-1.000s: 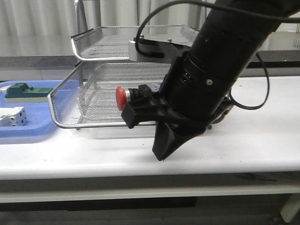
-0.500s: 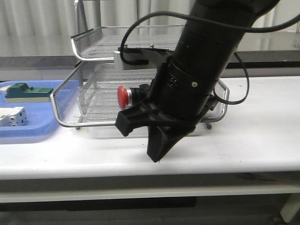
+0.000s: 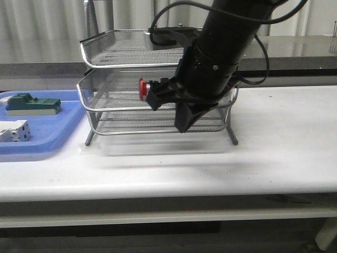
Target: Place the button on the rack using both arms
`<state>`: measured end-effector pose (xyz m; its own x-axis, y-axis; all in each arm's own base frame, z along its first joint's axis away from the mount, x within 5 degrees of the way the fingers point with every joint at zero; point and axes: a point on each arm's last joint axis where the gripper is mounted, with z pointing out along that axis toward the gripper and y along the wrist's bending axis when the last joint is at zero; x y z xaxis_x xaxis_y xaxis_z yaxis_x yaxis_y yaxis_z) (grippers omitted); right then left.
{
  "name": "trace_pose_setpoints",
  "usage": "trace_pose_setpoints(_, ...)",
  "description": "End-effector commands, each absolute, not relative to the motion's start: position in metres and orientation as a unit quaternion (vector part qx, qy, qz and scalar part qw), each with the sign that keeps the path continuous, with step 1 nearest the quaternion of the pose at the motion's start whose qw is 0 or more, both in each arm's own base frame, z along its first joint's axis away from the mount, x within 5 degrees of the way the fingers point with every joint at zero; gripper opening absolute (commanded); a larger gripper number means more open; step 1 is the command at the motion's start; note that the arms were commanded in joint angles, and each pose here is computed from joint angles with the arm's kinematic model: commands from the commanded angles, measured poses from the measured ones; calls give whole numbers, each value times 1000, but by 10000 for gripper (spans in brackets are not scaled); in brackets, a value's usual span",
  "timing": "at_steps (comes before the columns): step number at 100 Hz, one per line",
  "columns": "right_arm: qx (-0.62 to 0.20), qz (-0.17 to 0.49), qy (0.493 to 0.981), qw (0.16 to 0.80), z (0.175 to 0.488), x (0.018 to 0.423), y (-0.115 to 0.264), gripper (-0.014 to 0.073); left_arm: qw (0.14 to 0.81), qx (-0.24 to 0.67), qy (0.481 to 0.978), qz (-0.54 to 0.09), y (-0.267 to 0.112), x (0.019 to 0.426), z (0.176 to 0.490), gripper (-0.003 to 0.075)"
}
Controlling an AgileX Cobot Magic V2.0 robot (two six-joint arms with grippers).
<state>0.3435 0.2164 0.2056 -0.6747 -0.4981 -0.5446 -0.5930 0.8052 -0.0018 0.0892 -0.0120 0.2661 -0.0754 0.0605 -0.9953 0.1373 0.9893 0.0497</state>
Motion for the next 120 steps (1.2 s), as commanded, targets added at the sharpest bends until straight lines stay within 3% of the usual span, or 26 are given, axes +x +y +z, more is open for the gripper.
trace_pose_setpoints(1,-290,84,887,348,242,361,207,-66,713,48,699,-26,-9,90,282,4)
trace_pose_setpoints(22,-278,76,892,347,244,371,198,-66,713,48,699,-26,-9,90,282,4)
trace_pose_setpoints(47,-284,77,907,302,243,361,198,-66,713,48,699,-26,-9,90,282,4)
trace_pose_setpoints(75,-277,86,903,317,274,341,188,-66,713,48,699,-26,-9,90,282,4)
trace_pose_setpoints(120,-166,57,905,388,317,290,88,-66,713,48,699,-26,-9,90,282,4)
